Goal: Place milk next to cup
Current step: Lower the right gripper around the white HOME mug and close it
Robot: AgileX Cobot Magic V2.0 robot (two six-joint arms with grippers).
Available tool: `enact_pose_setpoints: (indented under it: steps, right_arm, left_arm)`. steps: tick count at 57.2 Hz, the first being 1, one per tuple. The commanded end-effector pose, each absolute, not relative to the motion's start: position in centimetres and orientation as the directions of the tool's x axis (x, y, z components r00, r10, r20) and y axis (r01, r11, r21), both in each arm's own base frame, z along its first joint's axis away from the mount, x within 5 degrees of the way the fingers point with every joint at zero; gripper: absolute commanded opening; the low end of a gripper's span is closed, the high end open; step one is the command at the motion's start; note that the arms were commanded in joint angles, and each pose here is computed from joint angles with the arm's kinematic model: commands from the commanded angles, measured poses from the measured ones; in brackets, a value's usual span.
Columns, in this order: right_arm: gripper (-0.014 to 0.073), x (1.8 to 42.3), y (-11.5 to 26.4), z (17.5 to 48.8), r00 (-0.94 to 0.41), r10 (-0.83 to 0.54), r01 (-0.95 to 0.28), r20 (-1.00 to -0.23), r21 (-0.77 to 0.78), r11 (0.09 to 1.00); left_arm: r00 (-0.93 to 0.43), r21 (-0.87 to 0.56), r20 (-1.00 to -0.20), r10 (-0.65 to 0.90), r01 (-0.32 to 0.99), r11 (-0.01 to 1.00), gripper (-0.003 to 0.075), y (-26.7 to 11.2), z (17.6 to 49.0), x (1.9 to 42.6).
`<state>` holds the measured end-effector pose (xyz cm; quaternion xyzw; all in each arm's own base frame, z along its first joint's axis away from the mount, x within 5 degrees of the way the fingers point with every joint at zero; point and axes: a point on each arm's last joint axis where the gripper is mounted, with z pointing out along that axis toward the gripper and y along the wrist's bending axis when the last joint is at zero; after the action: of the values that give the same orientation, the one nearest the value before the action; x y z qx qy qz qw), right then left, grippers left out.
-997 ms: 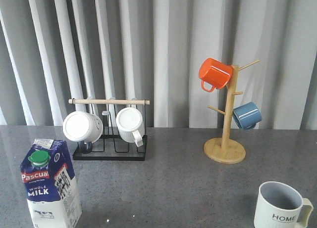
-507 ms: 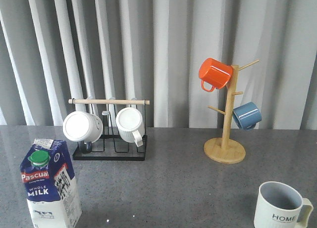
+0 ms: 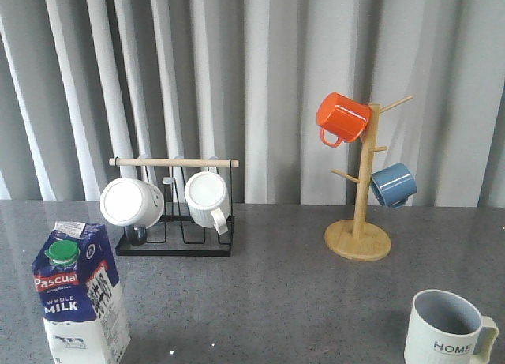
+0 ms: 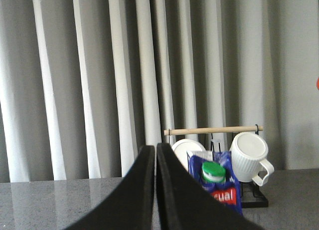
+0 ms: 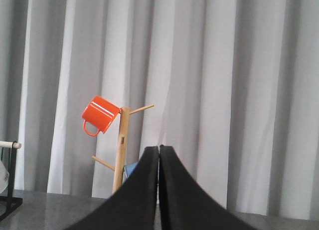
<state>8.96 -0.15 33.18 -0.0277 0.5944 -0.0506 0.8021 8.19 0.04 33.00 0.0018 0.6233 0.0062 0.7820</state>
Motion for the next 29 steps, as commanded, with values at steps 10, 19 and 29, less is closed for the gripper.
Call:
enact_pose_setpoints:
  steps: [10, 19, 29]
  right_arm:
    - [-0.0009, 16.8, -0.2, 39.1, -0.077, -0.101, 0.003, -0.992, -0.101, 0.995]
    - [-0.0009, 18.0, -0.2, 38.7, -0.165, -0.054, -0.005, -0.985, -0.054, 0.999]
    - [-0.0007, 18.1, -0.1, 38.2, -0.212, 0.025, -0.002, -0.977, 0.026, 1.000]
  left_arm:
    - [0.134, -0.029, -0.991, -0.029, -0.003, 1.000, -0.0007, 0.1, 41.1, 13.9]
    - [0.154, -0.040, -0.987, -0.041, 0.007, 0.999, -0.0007, 0.0, 41.4, 15.3]
    - [0.072, -0.103, -0.992, -0.105, 0.031, 0.994, -0.0004, -0.4, 40.5, 15.8]
